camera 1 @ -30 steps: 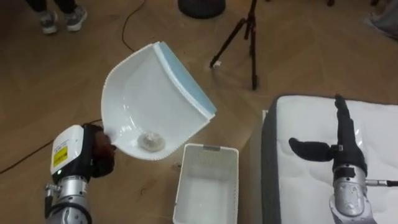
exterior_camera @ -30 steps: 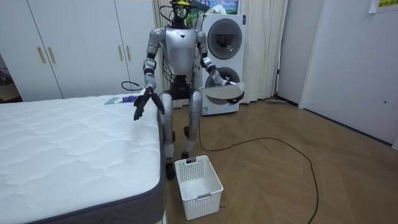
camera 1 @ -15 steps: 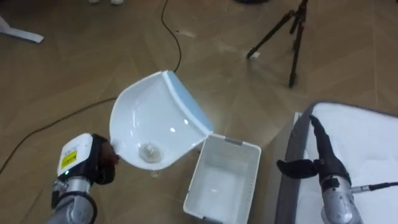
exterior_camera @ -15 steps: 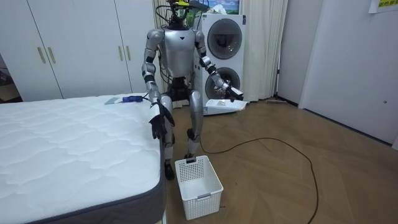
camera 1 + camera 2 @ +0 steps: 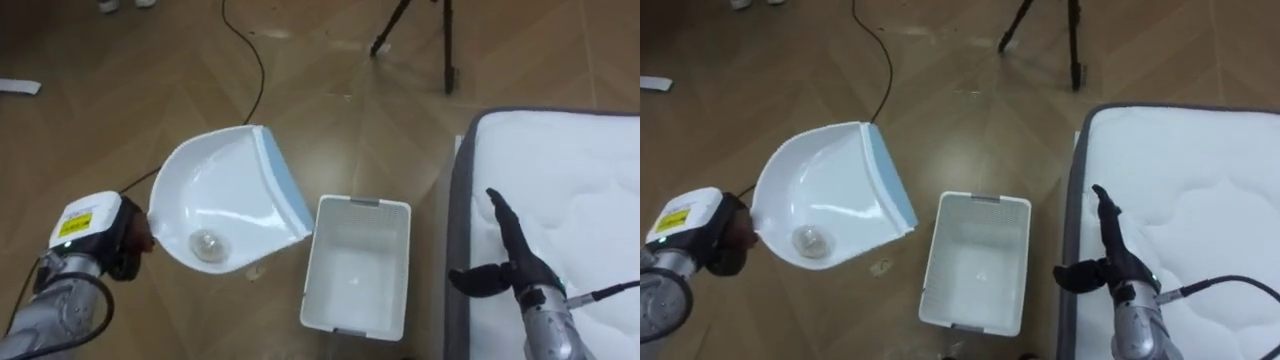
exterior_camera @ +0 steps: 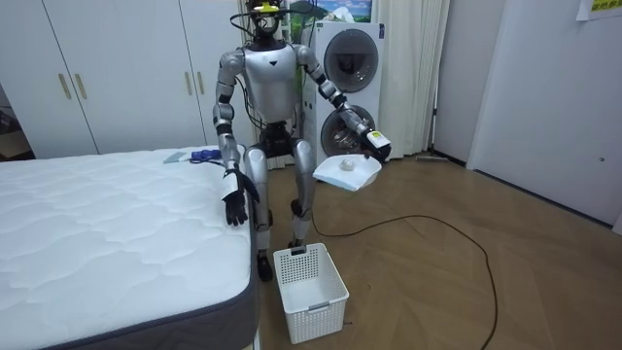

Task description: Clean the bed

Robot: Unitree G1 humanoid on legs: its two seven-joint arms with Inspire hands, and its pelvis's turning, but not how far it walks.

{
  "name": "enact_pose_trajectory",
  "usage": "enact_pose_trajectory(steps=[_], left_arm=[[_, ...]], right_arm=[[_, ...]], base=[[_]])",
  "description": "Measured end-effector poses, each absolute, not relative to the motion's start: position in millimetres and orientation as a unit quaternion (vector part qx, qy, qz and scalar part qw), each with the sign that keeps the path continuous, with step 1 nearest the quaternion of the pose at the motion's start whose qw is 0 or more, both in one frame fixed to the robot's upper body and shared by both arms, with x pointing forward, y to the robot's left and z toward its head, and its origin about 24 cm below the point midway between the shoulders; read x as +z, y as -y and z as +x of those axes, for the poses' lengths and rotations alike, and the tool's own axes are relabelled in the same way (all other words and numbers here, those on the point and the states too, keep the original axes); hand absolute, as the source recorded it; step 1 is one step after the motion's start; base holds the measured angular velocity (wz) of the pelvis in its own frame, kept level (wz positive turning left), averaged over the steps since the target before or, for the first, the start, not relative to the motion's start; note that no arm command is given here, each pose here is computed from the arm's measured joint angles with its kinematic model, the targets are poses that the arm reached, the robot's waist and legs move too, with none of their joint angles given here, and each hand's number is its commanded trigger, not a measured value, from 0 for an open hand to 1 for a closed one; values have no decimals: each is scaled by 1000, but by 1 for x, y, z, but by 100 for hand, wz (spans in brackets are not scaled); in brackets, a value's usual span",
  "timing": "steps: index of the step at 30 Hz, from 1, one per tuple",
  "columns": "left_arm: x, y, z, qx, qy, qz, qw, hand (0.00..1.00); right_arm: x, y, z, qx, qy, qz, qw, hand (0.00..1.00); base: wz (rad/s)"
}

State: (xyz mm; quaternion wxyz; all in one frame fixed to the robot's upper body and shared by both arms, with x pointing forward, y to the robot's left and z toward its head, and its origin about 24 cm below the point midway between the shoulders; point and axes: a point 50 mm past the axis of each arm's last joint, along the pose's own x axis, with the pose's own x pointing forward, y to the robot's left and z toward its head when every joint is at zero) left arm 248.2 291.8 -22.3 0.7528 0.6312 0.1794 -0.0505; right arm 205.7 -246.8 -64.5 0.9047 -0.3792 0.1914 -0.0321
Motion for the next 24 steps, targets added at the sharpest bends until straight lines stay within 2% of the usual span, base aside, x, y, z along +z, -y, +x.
enact_pose_trajectory(steps=[7, 12, 16, 24], left_arm=[[-18, -283, 261, -138, -192, 660, 713, 100], [-15, -283, 265, -153, -200, 662, 705, 100], [-14, -278, 269, -182, -199, 687, 675, 100], [-12, -272, 276, -209, -202, 699, 654, 100]], right_arm=[[-70, 240, 203, -7, -199, -387, 900, 0], [-70, 239, 206, -5, -197, -391, 899, 0], [-72, 236, 205, -5, -192, -400, 896, 0], [-72, 232, 204, -14, -181, -405, 896, 0]], base=[[1], [0], [0], [0]])
